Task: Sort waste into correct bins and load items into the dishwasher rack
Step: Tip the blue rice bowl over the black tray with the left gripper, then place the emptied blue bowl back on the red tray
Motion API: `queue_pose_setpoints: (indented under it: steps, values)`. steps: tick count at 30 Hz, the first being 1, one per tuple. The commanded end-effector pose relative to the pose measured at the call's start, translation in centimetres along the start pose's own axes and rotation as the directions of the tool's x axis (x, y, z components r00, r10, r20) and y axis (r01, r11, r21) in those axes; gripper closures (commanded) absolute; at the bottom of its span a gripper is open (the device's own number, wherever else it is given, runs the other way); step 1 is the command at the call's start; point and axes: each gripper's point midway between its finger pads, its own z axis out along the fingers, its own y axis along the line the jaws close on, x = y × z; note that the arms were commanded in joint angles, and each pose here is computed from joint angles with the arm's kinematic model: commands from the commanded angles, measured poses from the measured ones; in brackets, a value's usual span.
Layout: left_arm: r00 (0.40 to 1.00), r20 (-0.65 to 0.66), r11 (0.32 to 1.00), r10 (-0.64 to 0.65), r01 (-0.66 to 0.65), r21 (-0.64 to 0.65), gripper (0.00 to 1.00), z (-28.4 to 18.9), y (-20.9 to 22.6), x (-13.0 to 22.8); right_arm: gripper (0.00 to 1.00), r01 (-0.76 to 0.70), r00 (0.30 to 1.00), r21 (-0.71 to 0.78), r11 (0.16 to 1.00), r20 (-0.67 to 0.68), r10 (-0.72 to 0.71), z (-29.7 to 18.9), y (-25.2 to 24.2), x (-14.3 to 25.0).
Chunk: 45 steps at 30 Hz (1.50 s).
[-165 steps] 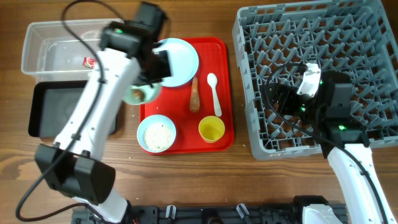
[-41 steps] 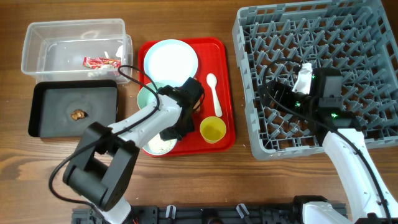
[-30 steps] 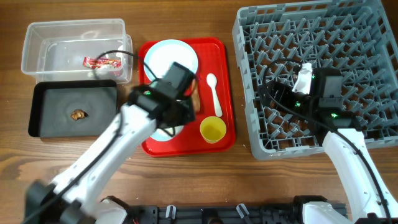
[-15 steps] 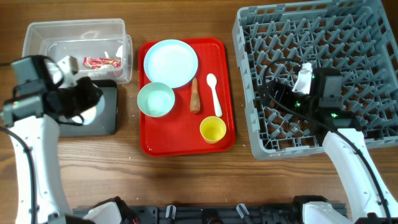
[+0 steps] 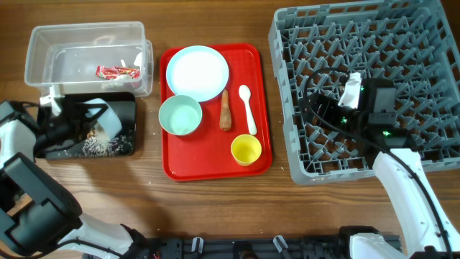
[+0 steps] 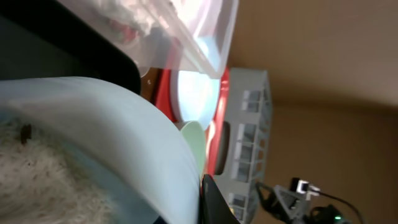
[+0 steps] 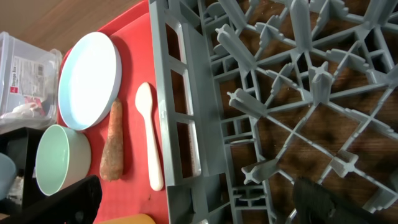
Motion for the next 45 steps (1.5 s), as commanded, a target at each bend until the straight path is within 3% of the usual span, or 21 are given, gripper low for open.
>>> queue_pose_setpoints:
  steps: [1,8,11,15,28,37,42,45]
  values:
    - [0.999,0.036,0.984,-0.041,0.034,0.176,0.96,-1.4,-2.5,-0.6,0.00,0.001,1.000,0.010,1.000,0.005,-0.001,0.2,0.0,-0.4]
    - [0.989,0.095,0.937,-0.116,0.077,0.342,0.96,-4.6,-4.2,-1.9,0.00,0.001,1.000,0.009,1.000,0.007,-0.001,0.2,0.1,-0.5]
    - [0.974,0.091,0.901,-0.209,0.155,0.405,0.96,-6.1,-4.6,-2.4,0.00,0.003,1.000,0.007,1.000,0.012,-0.003,0.2,0.1,-0.6]
    - [0.954,0.098,0.880,-0.285,0.220,0.421,0.96,-7.3,-4.1,-2.8,0.00,0.005,1.000,0.005,1.000,0.018,-0.005,0.2,0.2,-0.8]
    - [0.930,0.058,0.850,-0.364,0.306,0.428,0.96,-7.3,-4.3,-2.5,0.00,0.004,1.000,0.005,1.000,0.018,-0.004,0.2,0.2,-0.8]
    - [0.993,0.041,0.944,-0.109,0.090,0.317,0.96,-3.7,-7.7,-0.4,0.00,0.004,1.000,0.005,1.000,0.019,-0.004,0.2,0.2,-0.8]
    - [0.988,-0.054,0.987,0.144,-0.139,0.080,0.96,1.3,-11.0,4.2,0.00,0.005,1.000,0.004,1.000,0.021,-0.005,0.2,0.2,-0.8]
    - [0.938,-0.164,0.945,0.304,-0.319,-0.075,0.96,4.8,-12.3,8.5,0.00,0.006,1.000,0.004,1.000,0.022,-0.006,0.2,0.2,-0.9]
